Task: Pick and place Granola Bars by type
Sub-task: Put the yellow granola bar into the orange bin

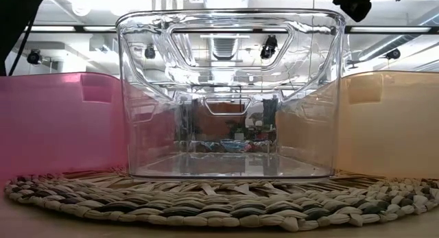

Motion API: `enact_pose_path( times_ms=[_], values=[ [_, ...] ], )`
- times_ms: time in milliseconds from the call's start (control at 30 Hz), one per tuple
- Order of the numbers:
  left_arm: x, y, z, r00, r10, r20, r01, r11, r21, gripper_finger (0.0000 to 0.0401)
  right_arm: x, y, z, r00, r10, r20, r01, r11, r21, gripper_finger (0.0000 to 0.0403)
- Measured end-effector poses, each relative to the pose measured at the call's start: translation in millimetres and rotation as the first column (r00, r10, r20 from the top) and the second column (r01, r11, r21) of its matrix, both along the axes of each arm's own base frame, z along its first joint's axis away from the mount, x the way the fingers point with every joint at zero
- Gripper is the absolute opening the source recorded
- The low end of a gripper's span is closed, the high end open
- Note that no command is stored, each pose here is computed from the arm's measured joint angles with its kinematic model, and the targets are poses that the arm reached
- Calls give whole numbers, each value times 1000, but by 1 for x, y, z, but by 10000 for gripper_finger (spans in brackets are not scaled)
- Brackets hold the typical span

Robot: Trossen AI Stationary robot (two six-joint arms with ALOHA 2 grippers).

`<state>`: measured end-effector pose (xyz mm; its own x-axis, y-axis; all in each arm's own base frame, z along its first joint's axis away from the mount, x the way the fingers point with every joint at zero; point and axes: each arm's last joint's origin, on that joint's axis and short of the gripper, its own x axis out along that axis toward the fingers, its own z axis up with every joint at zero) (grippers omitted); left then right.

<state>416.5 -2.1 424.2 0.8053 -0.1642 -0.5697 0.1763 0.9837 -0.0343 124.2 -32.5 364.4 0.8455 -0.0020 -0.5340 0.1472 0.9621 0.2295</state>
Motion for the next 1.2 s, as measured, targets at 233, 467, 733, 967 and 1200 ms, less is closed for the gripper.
enact_pose_path(
  times_ms=[233,467,733,967,1200],
  values=[
    [3,-32,-1,997,-74,30,74,997,4,37,-18,6,6,998,14,54,-12,999,-36,8],
    [7,-38,-1,994,-81,74,81,997,6,37,-41,17,13,984,73,160,-87,993,80,8],
    [18,-40,-11,991,-51,124,57,998,-38,37,-71,27,19,961,84,264,-95,995,27,8],
    [36,-43,-30,973,-2,230,31,992,-123,37,-86,32,20,948,76,309,-86,996,20,8],
    [50,-46,-69,952,62,298,13,970,-242,37,-84,31,20,949,84,304,-90,996,6,8]
  ],
)
